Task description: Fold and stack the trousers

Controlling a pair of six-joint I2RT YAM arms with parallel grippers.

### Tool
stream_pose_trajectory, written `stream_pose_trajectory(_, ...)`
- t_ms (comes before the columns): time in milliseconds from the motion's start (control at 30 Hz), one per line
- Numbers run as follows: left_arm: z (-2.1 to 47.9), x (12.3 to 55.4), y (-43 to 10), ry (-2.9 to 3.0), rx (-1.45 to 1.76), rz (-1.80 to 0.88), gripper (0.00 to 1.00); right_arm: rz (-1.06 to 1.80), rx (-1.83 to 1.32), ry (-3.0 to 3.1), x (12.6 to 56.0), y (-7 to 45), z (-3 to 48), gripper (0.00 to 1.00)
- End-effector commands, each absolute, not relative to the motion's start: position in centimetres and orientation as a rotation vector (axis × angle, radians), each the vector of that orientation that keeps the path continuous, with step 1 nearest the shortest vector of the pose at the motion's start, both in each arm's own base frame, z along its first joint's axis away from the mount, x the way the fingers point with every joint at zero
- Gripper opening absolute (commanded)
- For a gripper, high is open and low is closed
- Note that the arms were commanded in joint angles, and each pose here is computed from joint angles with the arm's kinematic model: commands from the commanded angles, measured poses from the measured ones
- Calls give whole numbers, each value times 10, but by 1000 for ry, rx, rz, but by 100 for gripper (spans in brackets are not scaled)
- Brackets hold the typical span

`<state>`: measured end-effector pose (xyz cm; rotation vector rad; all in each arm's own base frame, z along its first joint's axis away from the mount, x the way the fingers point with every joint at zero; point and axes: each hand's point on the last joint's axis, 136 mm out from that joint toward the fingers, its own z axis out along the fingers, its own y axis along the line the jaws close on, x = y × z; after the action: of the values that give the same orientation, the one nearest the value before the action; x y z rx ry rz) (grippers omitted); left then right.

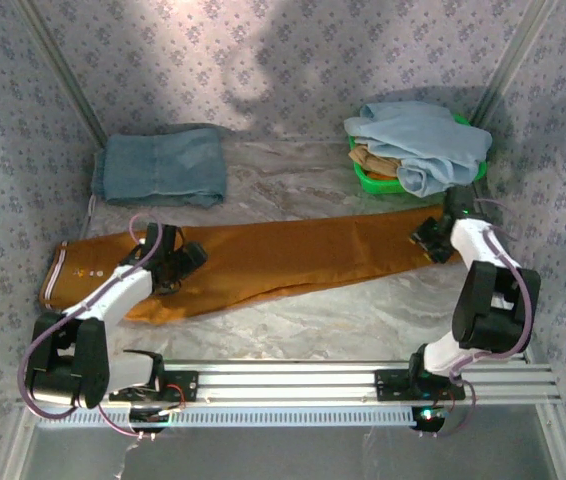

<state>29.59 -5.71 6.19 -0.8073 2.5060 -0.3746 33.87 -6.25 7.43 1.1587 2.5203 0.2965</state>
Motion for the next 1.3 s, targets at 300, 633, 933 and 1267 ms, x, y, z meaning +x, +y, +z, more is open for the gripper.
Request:
stream_pose_trajectory(300,73,294,-56,2529,-769,-357,94,16,1462,2435,350,-167,42,69)
stream_pose_trajectory(633,81,291,-53,2510,-768,-349,94,-23,1506,2556,364,-179,14,69)
stream_pose_trajectory(933,90,287,-51,2495,-768,-349,94,126,1509,2570,360,-159,3,59)
stream_pose_trajectory(1267,91,285,-50,2487,-762,-349,93,326,1432,2492,371,-140,31,6)
